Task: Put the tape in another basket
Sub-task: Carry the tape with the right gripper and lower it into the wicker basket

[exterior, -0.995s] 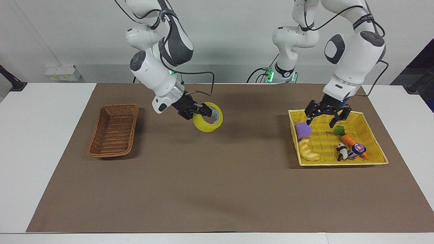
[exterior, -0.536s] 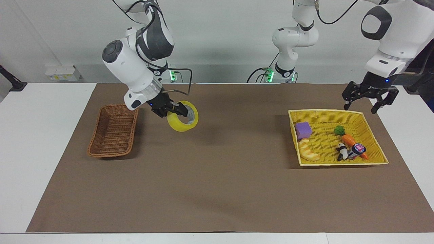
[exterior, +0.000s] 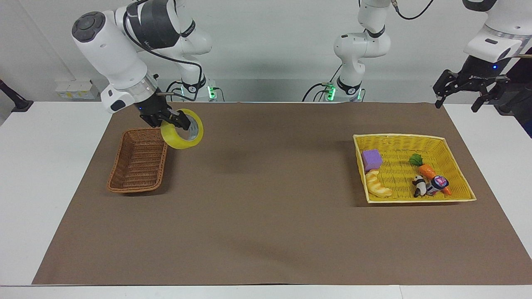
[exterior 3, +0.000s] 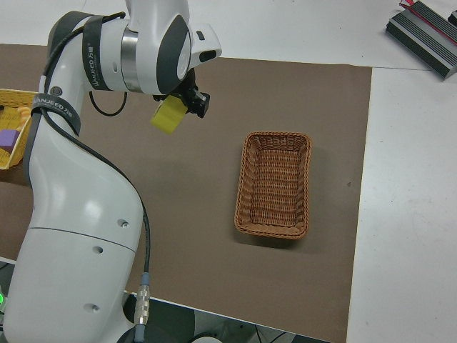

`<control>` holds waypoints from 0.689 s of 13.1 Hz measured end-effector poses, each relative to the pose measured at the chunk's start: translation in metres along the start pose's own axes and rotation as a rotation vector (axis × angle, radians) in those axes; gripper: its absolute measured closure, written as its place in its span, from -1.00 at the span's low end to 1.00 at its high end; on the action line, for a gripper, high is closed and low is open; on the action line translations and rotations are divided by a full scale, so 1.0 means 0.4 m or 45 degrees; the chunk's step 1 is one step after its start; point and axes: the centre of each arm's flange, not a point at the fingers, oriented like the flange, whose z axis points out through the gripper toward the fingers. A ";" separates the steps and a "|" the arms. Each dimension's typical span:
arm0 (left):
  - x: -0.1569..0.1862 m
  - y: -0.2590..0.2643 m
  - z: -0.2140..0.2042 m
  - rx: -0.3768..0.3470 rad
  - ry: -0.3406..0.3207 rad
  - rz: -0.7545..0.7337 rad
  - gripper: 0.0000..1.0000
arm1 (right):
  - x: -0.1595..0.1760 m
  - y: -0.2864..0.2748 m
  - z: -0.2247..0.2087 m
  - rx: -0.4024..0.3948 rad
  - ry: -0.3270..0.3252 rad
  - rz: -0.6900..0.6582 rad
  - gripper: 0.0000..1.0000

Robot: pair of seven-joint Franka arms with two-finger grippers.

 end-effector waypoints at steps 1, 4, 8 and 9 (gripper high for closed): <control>-0.007 -0.010 -0.003 -0.006 -0.008 -0.012 -1.00 | -0.009 0.007 -0.008 -0.051 -0.020 -0.042 1.00; -0.015 -0.023 0.001 -0.020 -0.018 -0.028 -1.00 | -0.017 0.045 -0.030 -0.084 -0.036 -0.104 1.00; -0.024 -0.006 0.009 -0.052 -0.072 -0.046 -1.00 | -0.023 0.211 0.047 -0.067 -0.037 -0.032 1.00; -0.026 0.000 0.010 -0.055 -0.084 -0.063 -1.00 | -0.023 0.241 0.085 -0.065 -0.049 -0.018 1.00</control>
